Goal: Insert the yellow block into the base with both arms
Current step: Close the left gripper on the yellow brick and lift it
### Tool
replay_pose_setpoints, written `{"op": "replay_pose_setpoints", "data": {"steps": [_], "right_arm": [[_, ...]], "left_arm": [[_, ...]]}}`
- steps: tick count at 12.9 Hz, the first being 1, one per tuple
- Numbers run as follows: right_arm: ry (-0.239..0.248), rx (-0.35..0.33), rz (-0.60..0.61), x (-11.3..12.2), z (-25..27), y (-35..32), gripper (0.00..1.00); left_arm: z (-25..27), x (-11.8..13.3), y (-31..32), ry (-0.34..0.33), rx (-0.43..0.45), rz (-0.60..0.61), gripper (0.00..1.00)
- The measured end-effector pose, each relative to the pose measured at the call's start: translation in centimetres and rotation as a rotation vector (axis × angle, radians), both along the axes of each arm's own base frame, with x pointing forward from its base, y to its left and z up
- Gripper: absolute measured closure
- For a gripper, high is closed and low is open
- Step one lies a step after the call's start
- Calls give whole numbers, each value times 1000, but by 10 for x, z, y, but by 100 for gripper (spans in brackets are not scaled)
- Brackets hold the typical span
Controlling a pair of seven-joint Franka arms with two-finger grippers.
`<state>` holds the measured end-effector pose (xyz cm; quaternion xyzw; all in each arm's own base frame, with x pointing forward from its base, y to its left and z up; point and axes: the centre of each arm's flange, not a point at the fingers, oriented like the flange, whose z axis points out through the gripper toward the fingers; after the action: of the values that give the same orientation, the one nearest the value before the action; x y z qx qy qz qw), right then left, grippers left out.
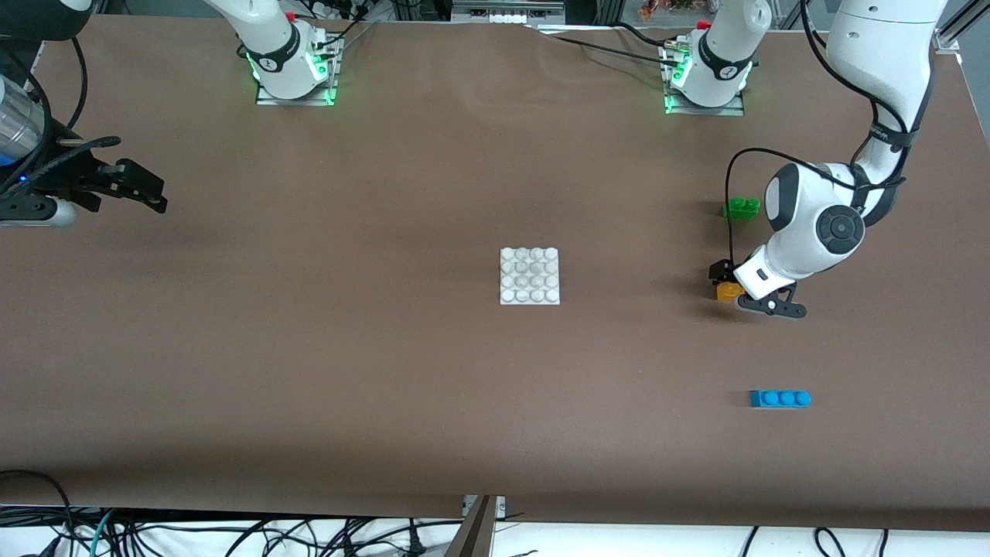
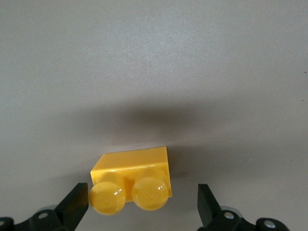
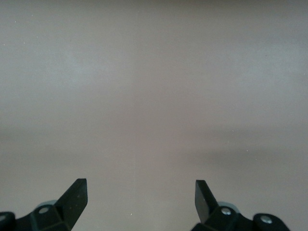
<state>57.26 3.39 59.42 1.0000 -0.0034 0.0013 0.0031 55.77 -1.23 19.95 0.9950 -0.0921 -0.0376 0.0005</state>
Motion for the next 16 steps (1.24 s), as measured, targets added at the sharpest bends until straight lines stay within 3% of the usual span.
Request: {"op": "replay_pose_setpoints", "data": {"steps": [12,13,15,16], "right_arm": [[-32,3,17,3,3,10,0],[-34,3,17,3,3,10,0],[-34,3,17,3,3,10,1],[-34,3,17,3,3,10,0]], "left_arm": [[-13,-1,11,-6,-1,-23,2],[-13,-1,11,-6,-1,-23,5],[-14,-1,11,-5,-1,-23,29],[-14,-1,11,-5,-1,-23,32]]}}
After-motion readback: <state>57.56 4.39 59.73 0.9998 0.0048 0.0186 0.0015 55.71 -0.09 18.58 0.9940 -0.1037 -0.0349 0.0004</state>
